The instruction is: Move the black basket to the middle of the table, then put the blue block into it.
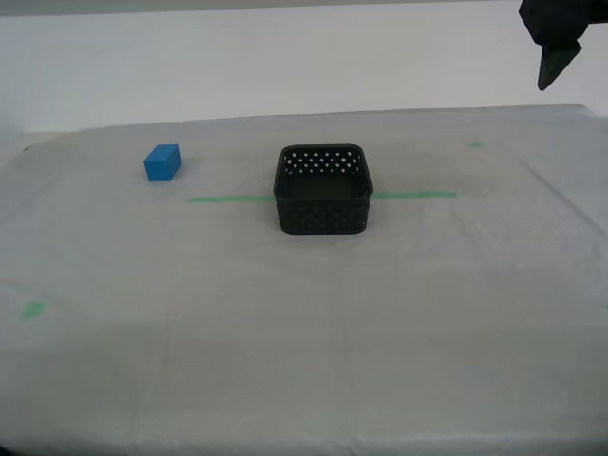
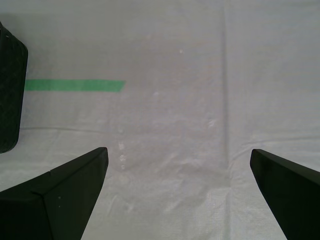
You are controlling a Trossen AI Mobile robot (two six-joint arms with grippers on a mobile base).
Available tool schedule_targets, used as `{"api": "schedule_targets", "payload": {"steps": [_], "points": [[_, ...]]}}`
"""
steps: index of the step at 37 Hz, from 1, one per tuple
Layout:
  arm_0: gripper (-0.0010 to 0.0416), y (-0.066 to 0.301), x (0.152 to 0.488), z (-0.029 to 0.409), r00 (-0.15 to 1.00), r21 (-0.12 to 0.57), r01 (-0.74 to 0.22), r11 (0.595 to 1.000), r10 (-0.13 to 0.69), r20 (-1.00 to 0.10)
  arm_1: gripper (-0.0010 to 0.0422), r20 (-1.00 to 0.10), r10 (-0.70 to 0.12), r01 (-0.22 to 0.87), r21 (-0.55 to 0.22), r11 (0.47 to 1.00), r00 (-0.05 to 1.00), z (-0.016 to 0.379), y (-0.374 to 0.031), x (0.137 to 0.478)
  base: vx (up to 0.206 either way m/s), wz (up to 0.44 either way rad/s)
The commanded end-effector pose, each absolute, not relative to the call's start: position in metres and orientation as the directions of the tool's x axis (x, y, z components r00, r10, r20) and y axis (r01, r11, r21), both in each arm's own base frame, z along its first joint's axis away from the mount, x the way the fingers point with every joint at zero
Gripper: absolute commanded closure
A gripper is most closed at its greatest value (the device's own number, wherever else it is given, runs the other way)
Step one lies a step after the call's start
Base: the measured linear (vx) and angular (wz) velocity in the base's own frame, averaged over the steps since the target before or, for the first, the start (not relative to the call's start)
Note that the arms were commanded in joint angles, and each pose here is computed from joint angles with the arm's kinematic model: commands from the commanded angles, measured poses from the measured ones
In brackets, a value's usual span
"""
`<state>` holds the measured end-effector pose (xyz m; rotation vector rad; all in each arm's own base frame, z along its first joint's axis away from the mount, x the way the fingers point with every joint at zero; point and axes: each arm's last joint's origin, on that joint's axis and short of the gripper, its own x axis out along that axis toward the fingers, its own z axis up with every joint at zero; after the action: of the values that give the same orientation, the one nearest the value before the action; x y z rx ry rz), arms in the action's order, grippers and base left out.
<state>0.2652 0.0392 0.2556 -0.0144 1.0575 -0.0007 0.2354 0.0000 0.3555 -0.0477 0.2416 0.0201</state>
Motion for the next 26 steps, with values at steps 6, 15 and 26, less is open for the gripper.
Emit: {"api": "schedule_targets", "payload": {"steps": [6, 15, 26], "points": [[0.0007, 0.039, 0.265, 0.256, 0.492, -0.015, -0.005, 1.000, -0.011, -0.870, 0.0412, -0.414, -0.005, -0.024, -0.065, 0.998, 0.910, 0.370, -0.001, 0.250, 0.000, 0.000], [0.0007, 0.039, 0.265, 0.256, 0.492, -0.015, -0.005, 1.000, -0.011, -0.870, 0.0412, -0.555, -0.012, -0.019, -0.050, 0.999, 0.832, 0.383, -0.004, 0.282, 0.000, 0.000], [0.0007, 0.039, 0.265, 0.256, 0.493, -0.015, -0.005, 1.000, -0.011, -0.870, 0.0412, -0.709, -0.043, 0.000, -0.062, 0.998, 0.704, 0.383, -0.006, 0.318, 0.000, 0.000]]}}
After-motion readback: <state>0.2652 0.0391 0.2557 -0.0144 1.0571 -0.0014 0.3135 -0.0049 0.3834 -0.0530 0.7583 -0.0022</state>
